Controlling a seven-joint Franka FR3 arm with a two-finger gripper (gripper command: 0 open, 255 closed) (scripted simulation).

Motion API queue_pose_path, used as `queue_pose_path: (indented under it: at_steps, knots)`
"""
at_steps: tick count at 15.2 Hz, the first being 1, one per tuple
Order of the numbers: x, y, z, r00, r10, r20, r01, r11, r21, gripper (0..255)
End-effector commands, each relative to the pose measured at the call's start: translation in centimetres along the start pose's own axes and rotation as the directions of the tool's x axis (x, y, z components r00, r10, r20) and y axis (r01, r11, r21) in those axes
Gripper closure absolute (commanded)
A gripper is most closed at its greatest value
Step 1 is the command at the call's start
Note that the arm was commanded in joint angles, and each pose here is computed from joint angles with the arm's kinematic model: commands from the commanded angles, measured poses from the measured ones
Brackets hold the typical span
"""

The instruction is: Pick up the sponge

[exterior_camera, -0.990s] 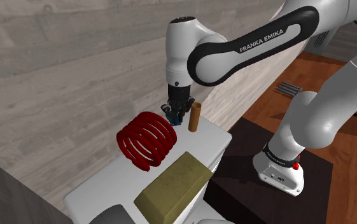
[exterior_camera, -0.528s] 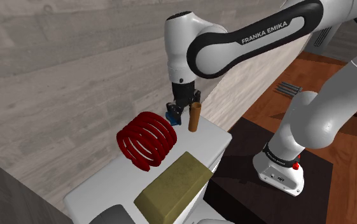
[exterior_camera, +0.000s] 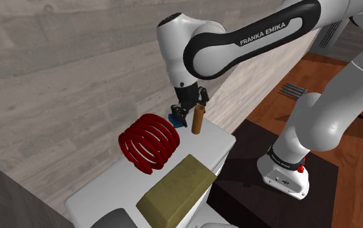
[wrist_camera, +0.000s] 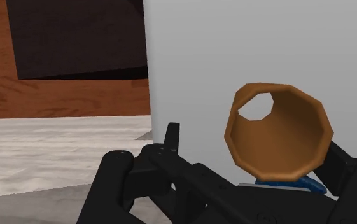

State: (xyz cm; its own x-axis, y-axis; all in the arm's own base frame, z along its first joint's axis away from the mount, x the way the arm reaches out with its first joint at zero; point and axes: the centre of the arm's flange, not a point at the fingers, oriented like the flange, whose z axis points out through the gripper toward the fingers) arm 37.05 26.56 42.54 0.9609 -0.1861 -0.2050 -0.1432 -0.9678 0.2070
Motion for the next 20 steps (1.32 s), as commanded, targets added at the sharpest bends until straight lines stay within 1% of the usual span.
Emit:
queue_pose_path:
  at_steps: [1,2,4,5,13,14,20]
  knots:
    - [2.8,-2.6,0.7,0.992,-0.04,-0.122,0.054,0.991,0.119,0]
    - [3.0,-2.8,1.5,0.992,-0.04,-0.122,0.054,0.991,0.119,0]
    - [3.0,-2.8,1.5,0.992,-0.04,-0.122,0.054,0.991,0.119,0]
    - [3.0,-2.9,1.4,0.992,-0.04,-0.122,0.055,0.991,0.119,255]
    - [2.5,-2.9,1.9,0.992,-0.04,-0.121,0.055,0.991,0.119,255]
    - [3.0,-2.8,1.5,0.992,-0.04,-0.122,0.054,0.991,0.119,255]
    - [2.3,-2.1,-1.5,0.992,-0.04,-0.122,0.054,0.991,0.119,255]
